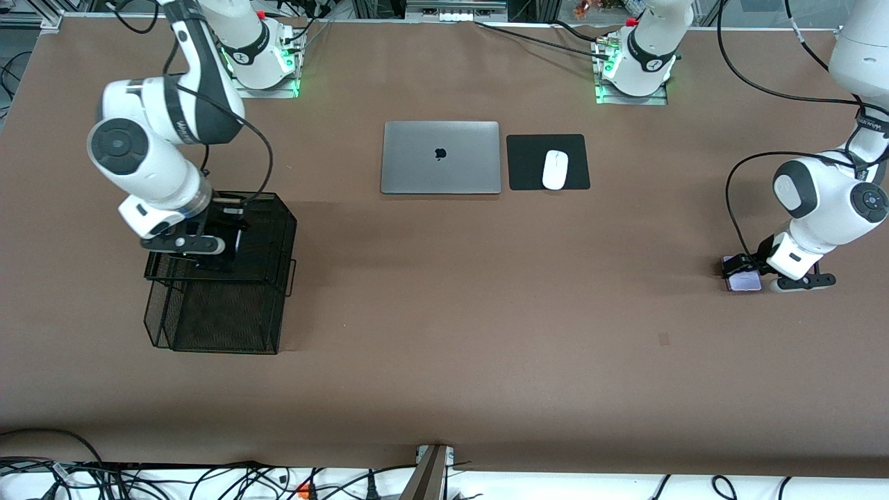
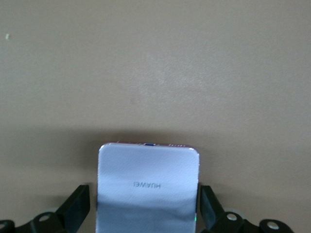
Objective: Place phones with both arms
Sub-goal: 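Release the large black phone into the basket with the right gripper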
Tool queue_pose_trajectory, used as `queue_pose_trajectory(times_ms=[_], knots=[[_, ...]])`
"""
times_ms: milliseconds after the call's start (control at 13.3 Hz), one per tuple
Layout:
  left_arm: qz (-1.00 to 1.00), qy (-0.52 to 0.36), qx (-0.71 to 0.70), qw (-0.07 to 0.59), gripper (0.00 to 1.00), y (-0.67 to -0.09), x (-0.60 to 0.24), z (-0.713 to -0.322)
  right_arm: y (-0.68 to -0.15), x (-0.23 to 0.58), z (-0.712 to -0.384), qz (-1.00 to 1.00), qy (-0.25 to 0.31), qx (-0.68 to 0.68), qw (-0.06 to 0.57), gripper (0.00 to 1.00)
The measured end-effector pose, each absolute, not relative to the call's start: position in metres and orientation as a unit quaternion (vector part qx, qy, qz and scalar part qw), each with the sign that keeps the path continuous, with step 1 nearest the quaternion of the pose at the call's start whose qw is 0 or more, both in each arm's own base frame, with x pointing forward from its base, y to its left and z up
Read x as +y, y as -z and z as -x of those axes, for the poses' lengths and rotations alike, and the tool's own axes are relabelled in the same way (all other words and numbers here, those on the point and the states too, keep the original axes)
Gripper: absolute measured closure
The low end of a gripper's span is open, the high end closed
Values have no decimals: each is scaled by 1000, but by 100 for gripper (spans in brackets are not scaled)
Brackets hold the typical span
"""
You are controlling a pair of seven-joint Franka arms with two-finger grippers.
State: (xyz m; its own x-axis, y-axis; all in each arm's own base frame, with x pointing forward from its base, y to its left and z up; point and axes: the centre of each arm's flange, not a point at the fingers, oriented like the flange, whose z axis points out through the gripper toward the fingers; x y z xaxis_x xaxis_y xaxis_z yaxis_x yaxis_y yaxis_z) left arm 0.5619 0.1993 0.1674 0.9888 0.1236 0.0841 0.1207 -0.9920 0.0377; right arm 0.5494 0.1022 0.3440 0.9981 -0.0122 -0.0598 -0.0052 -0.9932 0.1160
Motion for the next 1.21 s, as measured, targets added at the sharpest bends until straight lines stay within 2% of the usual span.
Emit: queue_pose_trajectory(times_ms=[226,603,829,904,1055,1205], knots=[[-998,-42,49,20,0,-164,185,-567,-322,101,-537,-998,31,-1,57,20],[-998,-38,46,22,0,-159,181,-567,-322,102,-540,-998,12,-1,54,20],[-998,-38,47,21,4,-159,183,-566,-319,101,-541,-998,10,-2,54,19],[-998,-39,48,19,13,-162,186,-567,-319,100,-541,-998,9,-3,54,12],[-998,-39,48,18,15,-164,187,-567,-322,97,-542,-999,6,-6,53,0],[-998,-39,48,18,15,-164,187,-568,-329,92,-546,-999,-2,-12,51,0]])
